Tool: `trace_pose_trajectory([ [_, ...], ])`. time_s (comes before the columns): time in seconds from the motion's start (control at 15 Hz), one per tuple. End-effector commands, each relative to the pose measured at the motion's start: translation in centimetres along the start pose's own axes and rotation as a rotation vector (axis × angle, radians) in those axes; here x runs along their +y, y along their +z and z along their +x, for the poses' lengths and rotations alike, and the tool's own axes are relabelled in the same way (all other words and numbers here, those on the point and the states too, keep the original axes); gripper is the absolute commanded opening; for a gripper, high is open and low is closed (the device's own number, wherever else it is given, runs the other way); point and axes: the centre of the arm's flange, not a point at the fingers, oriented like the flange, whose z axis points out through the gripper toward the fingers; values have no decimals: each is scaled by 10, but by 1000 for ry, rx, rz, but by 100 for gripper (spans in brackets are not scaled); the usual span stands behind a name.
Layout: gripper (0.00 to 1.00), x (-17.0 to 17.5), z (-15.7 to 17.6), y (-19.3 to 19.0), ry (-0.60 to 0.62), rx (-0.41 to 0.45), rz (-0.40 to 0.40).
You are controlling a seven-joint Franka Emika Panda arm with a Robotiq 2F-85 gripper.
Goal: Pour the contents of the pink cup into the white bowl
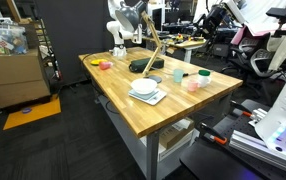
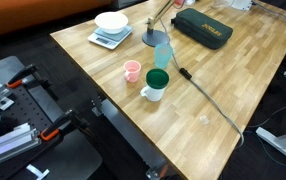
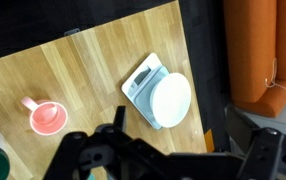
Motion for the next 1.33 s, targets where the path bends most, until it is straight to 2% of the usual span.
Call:
trace_pose_trajectory([
  [0.0,100,23,1,7,57,71,-11],
  [0.13,100,24,2,4,60,45,-13],
  [0.67,100,25,2,7,61,54,-22],
  [0.93,100,47,5,0,160,116,72],
  [1.27,100,99,-1,-20,372,246,245],
])
